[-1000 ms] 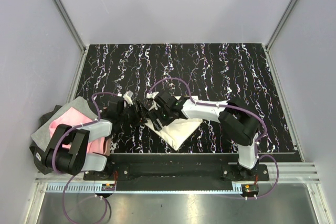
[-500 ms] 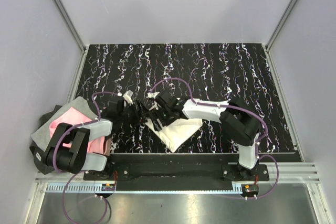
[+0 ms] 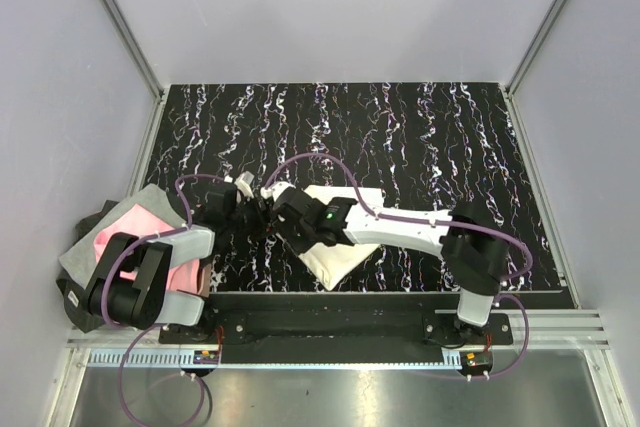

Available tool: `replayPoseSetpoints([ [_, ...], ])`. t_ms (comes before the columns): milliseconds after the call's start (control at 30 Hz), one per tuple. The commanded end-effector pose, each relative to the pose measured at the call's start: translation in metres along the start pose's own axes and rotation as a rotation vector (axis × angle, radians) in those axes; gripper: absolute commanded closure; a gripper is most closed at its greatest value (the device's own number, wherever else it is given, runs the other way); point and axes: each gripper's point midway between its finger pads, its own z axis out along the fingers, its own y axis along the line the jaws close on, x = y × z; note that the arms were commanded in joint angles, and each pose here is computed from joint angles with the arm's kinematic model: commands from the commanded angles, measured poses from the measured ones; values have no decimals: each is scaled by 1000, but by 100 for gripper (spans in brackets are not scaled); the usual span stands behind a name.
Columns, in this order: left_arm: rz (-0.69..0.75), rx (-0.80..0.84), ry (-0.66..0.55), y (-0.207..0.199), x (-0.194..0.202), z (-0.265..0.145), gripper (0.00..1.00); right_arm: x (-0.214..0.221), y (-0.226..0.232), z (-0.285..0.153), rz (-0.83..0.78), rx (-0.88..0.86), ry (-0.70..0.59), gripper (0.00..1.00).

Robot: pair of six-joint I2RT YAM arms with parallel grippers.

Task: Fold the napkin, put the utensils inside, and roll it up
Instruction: Roll the napkin with the utensil

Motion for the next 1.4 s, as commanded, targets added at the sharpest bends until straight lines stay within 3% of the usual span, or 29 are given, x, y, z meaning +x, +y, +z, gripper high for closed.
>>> replayPoseSetpoints([
  [0,-14,-106,8,25,5,2,25,5,5,15,30,-1,33,66],
  [333,2,-86,-6,20,1,2,25,42,-15,41,23,71,125,72],
  [500,45,-58,-40,6,-13,-1,18,66,-36,49,57,92,183,73],
  [600,81,-80,-63,2,-23,-4,14,74,-44,49,66,67,198,73],
  [967,155,-180,-129,13,-42,-15,12,102,-31,36,3,-176,274,73],
  [1200,234,-125,-206,-1,-61,-21,11,114,-22,29,-1,-261,310,76],
  [1367,230,-129,-196,6,-54,-22,12,116,-26,25,18,-280,311,76],
])
